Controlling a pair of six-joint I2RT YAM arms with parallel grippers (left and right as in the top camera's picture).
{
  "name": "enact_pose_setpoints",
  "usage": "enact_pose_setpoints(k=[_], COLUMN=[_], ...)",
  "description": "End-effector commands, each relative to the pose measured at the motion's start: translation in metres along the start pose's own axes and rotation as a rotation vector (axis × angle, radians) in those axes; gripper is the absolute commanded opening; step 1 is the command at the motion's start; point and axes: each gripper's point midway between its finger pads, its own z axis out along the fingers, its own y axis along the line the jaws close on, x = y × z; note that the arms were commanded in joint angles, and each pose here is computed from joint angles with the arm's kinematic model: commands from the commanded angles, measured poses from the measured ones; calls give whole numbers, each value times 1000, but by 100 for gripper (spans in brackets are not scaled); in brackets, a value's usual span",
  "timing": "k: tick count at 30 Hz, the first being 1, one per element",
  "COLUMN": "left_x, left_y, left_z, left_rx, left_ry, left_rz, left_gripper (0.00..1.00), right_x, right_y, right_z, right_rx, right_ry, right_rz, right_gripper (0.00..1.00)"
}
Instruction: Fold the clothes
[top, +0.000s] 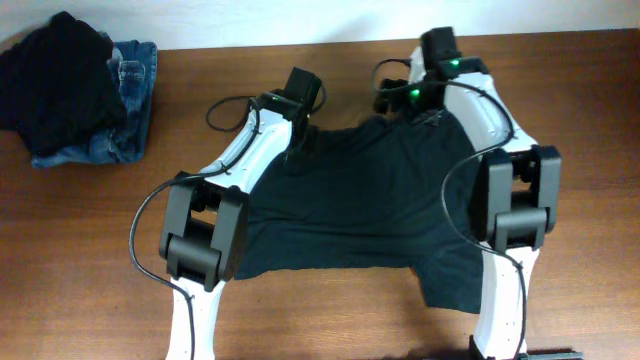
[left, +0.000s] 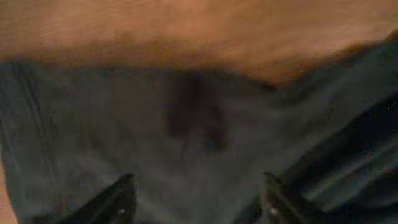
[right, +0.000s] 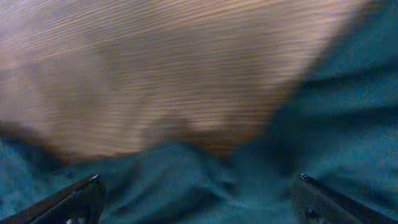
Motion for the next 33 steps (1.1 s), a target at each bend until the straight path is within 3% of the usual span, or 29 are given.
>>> enact_pose_setpoints(k=[1,4,6,10,14,19,24,29,31,33], left_x=[-31,-37,-37,-35,-30,-30,-30,-27,-24,-19], left_y=[4,3,3,4,9,24,41,39,39,37], left_z=[-26,-27,-26,-20,-7,-3,0,6,13,23], left_rx=[2,5,5,3,-5,-14,-19,17,15,14], left_ry=[-115,-141,-141,-130,-103,-97,-91,-73,-59,-39], left_rz=[4,0,0,-1,-8,-73,-181,-205,-203,-201], left_gripper=[47,28,20,15,9,1,1,1,1,1], right_x=[-17,-18,-17,-17,-17,-15,-14,-11,-5,0], right_y=[-9,-12,-12,-17,-25,-32,-58,-65,-68,-69], right_z=[-28,-27,-26,-17,-6,4,1,-1,-2,-2], right_rx=[63,73,74,85,107,126,253,261,271,278], right_ry=[-73,-74,-71,-68,-66,-58,-75,-70,-51,-33], right_rz=[4,7,8,10,14,22,144,208,253,269], right_gripper=[91,66,56,37,24,17,14,12,12,19])
